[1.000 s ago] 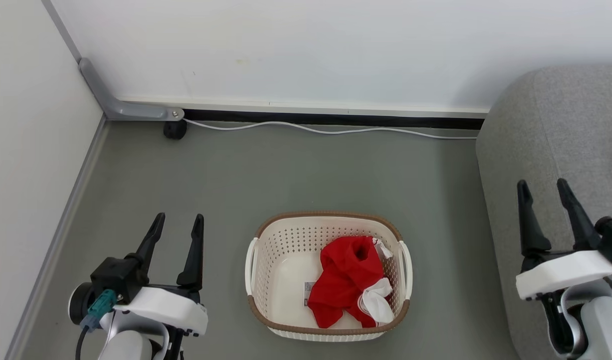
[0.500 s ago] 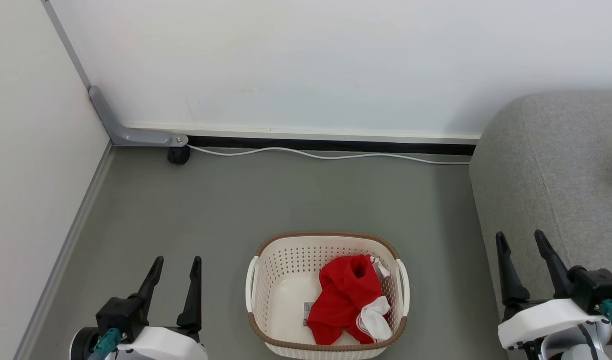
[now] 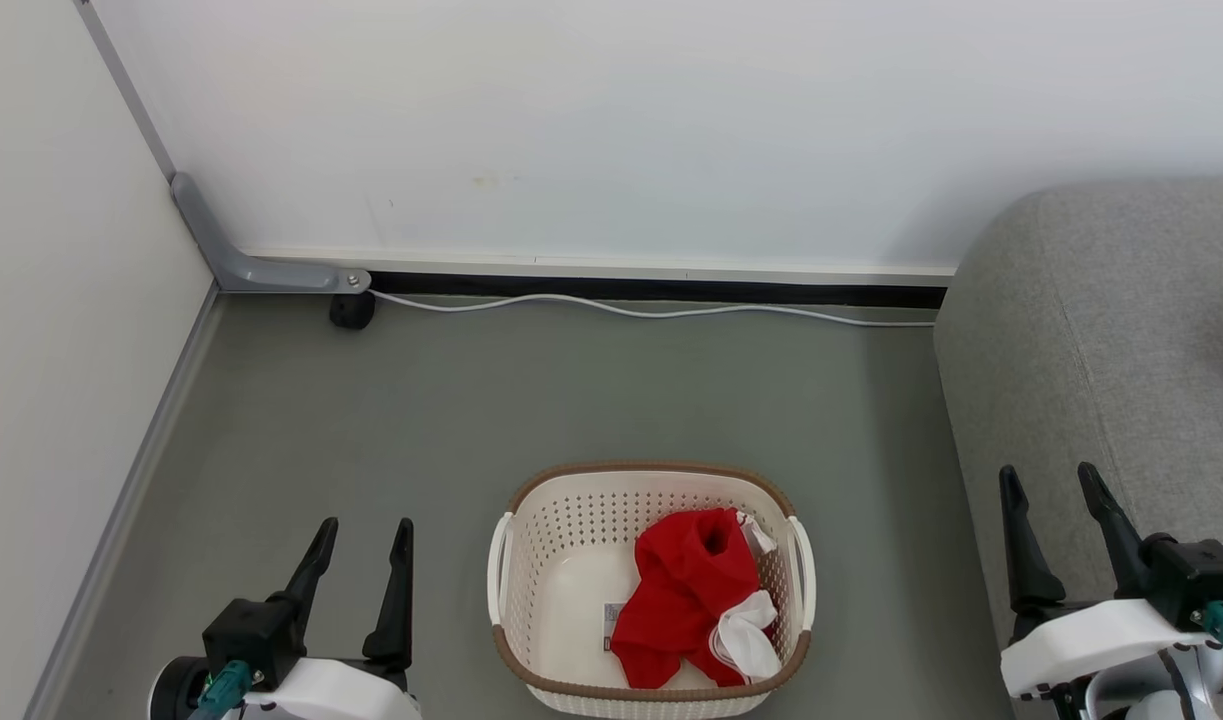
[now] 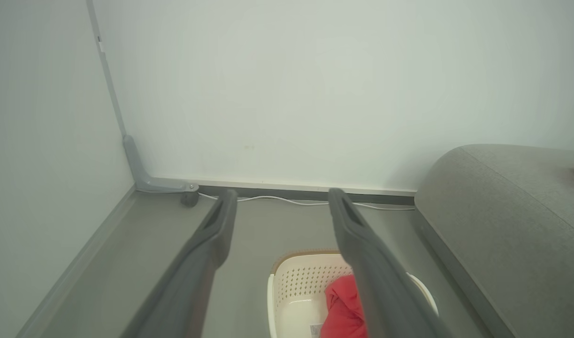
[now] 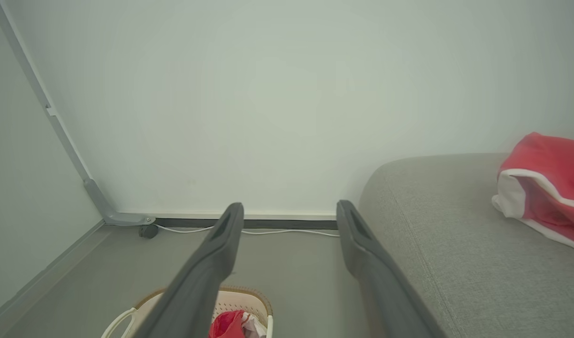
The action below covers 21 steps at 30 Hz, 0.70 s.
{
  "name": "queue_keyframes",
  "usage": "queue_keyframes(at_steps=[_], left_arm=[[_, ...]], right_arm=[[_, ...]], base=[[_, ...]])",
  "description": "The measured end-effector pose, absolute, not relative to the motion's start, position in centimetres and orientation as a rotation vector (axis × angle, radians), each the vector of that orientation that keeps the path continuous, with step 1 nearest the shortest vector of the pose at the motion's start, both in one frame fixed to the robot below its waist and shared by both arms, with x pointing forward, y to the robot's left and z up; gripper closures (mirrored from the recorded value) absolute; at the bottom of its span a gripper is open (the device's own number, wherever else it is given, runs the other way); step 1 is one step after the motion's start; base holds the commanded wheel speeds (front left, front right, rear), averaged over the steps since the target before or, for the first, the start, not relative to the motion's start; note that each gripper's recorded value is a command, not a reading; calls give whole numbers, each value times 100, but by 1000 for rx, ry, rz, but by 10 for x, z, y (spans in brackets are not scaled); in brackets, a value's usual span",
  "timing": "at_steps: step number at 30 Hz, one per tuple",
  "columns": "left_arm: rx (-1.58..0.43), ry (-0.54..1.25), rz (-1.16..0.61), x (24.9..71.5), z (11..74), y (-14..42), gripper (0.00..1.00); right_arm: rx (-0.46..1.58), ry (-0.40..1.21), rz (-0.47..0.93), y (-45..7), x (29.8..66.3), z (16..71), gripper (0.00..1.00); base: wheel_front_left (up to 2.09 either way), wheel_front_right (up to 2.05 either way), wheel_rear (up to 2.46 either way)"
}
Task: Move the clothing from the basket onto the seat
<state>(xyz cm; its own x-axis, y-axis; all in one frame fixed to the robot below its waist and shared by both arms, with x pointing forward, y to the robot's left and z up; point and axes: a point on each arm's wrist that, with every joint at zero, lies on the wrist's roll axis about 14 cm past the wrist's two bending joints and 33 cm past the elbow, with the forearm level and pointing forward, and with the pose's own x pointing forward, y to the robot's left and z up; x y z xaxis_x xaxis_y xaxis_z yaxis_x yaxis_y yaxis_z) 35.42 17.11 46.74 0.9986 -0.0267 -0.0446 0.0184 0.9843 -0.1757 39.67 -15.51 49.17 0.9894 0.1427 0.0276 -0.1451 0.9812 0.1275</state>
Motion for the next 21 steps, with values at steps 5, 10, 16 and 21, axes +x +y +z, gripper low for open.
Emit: queue_keyframes(at_steps=[5, 10, 16, 21], left_arm=[[-175, 46, -24, 356, 468, 170, 0], [-176, 51, -27, 356, 466, 168, 0], [-197, 62, -46, 356, 463, 160, 0], [-209, 104, -85, 356, 451, 146, 0]], right_arm=[[128, -15, 141, -155, 396, 490, 0], [132, -9, 140, -155, 396, 488, 0], [136, -11, 133, -157, 395, 489, 0], [141, 5, 124, -160, 397, 483, 0]], base=[[0, 0, 0], [0, 0, 0], [0, 0, 0], [0, 0, 0]])
